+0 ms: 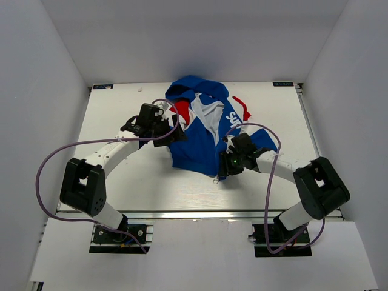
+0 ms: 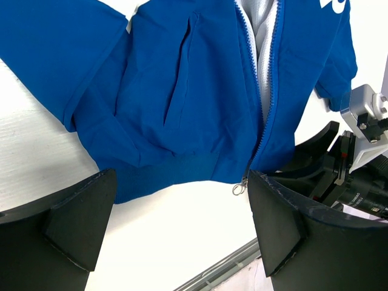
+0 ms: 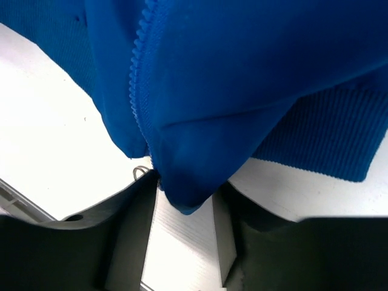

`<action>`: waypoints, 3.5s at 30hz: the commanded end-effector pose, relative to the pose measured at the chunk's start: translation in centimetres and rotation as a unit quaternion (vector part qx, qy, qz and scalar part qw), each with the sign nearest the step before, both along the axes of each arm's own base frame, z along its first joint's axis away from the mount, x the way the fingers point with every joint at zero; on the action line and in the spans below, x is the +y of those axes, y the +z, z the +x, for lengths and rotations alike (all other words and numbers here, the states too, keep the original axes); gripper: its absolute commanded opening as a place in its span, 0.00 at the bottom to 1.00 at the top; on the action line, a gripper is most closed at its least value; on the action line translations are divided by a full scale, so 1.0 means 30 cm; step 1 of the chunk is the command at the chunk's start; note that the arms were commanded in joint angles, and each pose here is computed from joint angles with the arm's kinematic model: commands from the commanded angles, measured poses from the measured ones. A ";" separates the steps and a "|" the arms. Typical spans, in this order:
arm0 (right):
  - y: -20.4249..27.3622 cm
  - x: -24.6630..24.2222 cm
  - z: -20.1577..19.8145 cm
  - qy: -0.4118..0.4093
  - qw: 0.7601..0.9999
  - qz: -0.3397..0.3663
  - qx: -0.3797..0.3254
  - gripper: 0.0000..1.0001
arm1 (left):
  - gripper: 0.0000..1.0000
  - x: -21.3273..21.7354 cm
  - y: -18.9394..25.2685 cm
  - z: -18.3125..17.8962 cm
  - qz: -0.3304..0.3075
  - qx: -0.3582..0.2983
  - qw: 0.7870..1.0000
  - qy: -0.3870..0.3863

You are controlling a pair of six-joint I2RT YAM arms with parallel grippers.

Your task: Zip up the jacket

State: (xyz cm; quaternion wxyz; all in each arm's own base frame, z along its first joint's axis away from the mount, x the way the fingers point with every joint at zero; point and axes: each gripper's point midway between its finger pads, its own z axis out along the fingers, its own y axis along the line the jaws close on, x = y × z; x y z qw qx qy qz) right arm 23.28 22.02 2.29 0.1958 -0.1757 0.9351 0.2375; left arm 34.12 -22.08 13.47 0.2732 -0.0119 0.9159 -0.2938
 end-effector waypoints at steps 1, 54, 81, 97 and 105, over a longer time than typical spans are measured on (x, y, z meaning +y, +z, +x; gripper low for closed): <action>-0.028 -0.007 -0.016 0.004 1.000 0.000 0.011 0.44 | 0.98 0.006 0.010 -0.004 0.004 -0.007 1.000 -0.001; 0.205 -0.193 0.025 -0.146 0.987 0.042 -0.050 0.00 | 0.94 -0.402 -0.278 -0.231 0.223 0.070 0.969 -0.076; 0.177 -0.223 0.019 -0.165 0.984 0.031 -0.051 0.00 | 0.75 -0.436 -0.360 -0.237 0.268 0.078 0.960 -0.039; 0.161 -0.230 0.019 -0.167 0.985 0.025 -0.043 0.00 | 0.85 -0.442 -0.282 -0.242 0.249 0.061 0.965 -0.055; 0.162 -0.228 0.018 -0.166 0.985 0.025 -0.042 0.00 | 0.87 -0.423 -0.262 -0.235 0.257 0.053 0.964 -0.046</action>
